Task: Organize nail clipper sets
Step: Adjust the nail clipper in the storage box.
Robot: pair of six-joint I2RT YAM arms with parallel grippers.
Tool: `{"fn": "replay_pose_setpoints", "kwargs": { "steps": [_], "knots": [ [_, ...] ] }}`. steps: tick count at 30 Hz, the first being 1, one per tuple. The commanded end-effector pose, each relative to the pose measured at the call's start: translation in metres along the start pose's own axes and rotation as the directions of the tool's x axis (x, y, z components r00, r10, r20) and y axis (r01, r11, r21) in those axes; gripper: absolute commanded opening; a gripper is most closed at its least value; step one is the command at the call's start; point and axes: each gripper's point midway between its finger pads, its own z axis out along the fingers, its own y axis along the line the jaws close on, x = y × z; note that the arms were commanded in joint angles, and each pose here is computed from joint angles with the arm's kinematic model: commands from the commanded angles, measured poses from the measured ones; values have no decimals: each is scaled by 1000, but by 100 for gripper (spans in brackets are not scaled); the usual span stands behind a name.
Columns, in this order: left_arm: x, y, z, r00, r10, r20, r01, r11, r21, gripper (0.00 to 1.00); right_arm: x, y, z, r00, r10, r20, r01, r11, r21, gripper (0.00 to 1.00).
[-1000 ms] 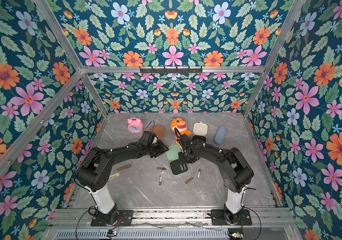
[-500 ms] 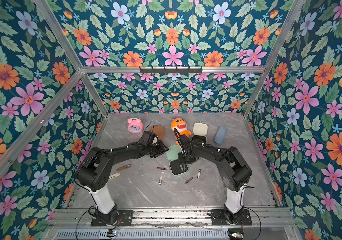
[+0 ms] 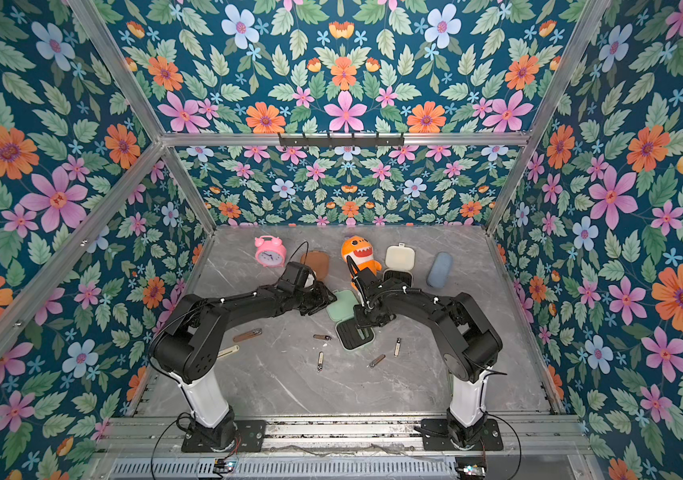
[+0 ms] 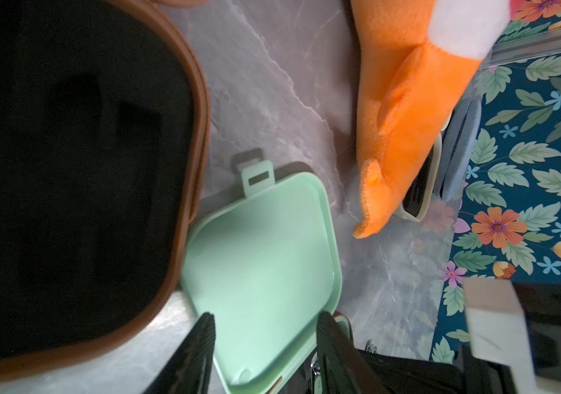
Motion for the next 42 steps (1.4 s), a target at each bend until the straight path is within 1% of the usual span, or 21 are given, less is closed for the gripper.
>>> {"fn": "replay_pose_setpoints", "kwargs": {
  "steps": [1, 5, 7, 10, 12, 19, 23, 28, 38, 42],
  "knots": [
    [-1, -1, 1, 1000, 14, 3, -14, 1000, 8, 51, -4, 0, -12, 1000, 1, 16, -1, 1000, 16, 8],
    [-1, -1, 3, 1000, 14, 0, -14, 1000, 7, 51, -10, 4, -22, 999, -9, 36, 9, 1000, 8, 17],
    [-1, -1, 5, 1000, 14, -3, -14, 1000, 11, 51, -9, 5, -21, 999, -18, 29, 18, 1000, 11, 21],
    [-3, -4, 8, 1000, 15, -6, -15, 1000, 19, 51, -7, 5, -16, 999, -34, 9, 33, 999, 40, 29],
    [-3, -5, 9, 1000, 13, -7, -13, 1000, 20, 51, -5, 3, -12, 999, -44, -2, 44, 997, 69, 30],
    [-7, -12, 14, 1000, 24, -18, -23, 999, 39, 50, -2, 1, -3, 998, -59, -22, 61, 991, 117, 30],
    [-9, -13, 20, 999, 28, -23, -27, 999, 40, 50, -3, 1, -2, 998, -63, -23, 66, 989, 135, 27],
    [-6, -7, 29, 999, 22, -40, -21, 999, 30, 50, -4, 0, 1, 997, -66, -29, 69, 986, 151, 23],
    [2, 6, 35, 998, 15, -59, -15, 1000, 10, 49, -1, -3, 9, 996, -71, -48, 79, 980, 180, 17],
    [5, 9, 36, 998, 11, -62, -10, 1000, 10, 49, 0, -4, 14, 995, -79, -61, 90, 976, 199, 16]
  ]
}}
